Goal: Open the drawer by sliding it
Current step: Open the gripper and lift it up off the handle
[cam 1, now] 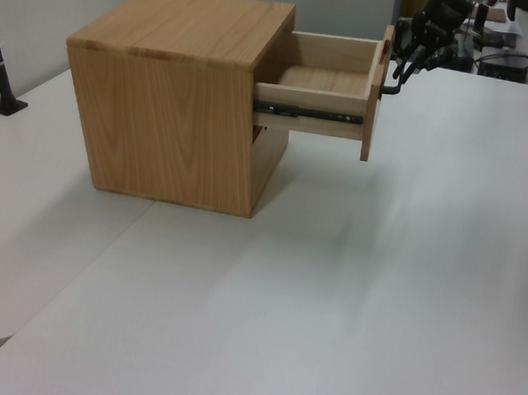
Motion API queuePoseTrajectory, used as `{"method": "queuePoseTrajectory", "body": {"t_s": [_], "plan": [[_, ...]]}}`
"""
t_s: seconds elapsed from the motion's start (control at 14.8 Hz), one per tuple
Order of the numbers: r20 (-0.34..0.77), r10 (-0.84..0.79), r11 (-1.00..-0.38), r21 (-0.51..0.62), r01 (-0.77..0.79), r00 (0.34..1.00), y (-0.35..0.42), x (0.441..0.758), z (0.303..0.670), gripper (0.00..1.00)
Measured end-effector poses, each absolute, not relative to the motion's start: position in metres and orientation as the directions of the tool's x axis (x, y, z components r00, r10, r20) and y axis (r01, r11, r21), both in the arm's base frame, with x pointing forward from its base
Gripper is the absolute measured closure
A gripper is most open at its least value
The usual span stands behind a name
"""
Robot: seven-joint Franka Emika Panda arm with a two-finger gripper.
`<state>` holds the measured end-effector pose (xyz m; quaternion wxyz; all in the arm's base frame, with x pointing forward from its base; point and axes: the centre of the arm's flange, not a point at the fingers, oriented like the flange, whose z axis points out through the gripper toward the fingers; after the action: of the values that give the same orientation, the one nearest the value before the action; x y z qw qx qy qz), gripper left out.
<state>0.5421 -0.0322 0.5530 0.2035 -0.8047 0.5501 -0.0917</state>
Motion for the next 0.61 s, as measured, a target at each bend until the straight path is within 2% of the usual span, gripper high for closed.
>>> {"method": "queuePoseTrajectory", "body": {"t_s": [0.27, 0.61], "plan": [[-0.095, -0.907, -0.345, -0.393, -0.853, 0.41, -0.038, 0.534, 0.553, 0.84], [-0.09, -0.871, -0.418, -0.381, -0.825, 0.483, -0.034, 0.525, 0.562, 0.39]]}}
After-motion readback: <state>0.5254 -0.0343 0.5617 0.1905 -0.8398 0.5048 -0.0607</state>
